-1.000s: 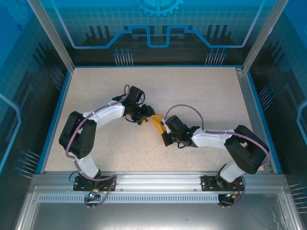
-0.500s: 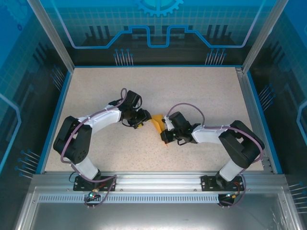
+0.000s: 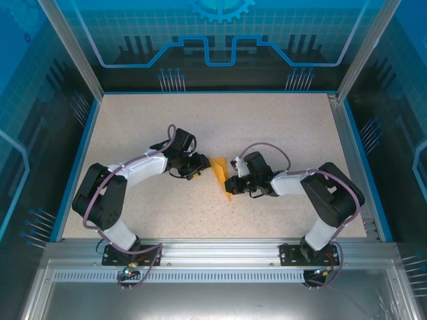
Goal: Fold a paper plane with a square sheet of paper (pick it up from the middle)
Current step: Fold the wing for the fifth time at the center of the table.
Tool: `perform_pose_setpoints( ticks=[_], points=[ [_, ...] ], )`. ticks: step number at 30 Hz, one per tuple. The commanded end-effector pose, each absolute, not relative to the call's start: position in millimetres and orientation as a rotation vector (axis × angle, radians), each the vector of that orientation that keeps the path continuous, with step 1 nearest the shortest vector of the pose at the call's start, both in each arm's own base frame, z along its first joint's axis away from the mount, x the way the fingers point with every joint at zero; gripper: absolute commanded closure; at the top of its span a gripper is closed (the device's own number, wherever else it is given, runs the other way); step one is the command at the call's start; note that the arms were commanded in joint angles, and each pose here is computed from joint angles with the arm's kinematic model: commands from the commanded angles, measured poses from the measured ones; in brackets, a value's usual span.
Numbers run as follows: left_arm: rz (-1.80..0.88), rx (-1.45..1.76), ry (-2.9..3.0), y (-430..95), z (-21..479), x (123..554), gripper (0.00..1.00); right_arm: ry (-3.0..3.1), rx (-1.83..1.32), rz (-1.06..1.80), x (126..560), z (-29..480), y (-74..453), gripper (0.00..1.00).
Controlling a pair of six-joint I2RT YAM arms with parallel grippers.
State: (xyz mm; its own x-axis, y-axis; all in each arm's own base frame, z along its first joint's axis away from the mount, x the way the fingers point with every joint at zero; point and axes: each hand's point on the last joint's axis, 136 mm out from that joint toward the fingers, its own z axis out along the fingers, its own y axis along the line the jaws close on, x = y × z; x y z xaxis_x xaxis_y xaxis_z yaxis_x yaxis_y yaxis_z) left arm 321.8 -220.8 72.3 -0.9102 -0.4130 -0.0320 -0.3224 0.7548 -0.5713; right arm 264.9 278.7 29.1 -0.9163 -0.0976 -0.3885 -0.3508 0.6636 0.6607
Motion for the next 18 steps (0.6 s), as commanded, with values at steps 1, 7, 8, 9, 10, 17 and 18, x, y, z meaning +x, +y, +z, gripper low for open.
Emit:
perform_pose_setpoints(
  ticks=[1, 7, 8, 9, 10, 17, 18],
  points=[
    [-0.938, -0.510, 2.760, -226.7, 82.8, 320.0, 0.52, 2.545, -0.336, 1.266, 263.1, 31.5, 283.3, 1.00],
    [-0.952, -0.490, 2.754, -229.0, 83.1, 318.5, 0.52, 2.547, -0.277, 1.338, 267.0, 29.0, 282.1, 1.00],
    [-0.957, -0.487, 2.755, -229.5, 82.7, 318.4, 0.52, 2.549, -0.271, 1.348, 267.4, 28.2, 282.1, 1.00],
    [-0.962, -0.481, 2.756, -230.7, 82.3, 317.8, 0.52, 2.553, -0.266, 1.355, 267.5, 27.5, 281.9, 1.00],
    [-0.968, -0.473, 2.754, -232.1, 82.5, 317.5, 0.52, 2.554, -0.261, 1.369, 267.7, 27.0, 282.2, 1.00],
    [-1.032, -0.406, 2.725, -242.7, 83.8, 316.6, 0.53, 2.567, -0.207, 1.430, 269.6, 23.7, 281.0, 1.00],
    [-1.047, -0.395, 2.719, -244.9, 83.8, 316.1, 0.53, 2.566, -0.196, 1.442, 270.3, 23.8, 280.0, 1.00]
  ],
)
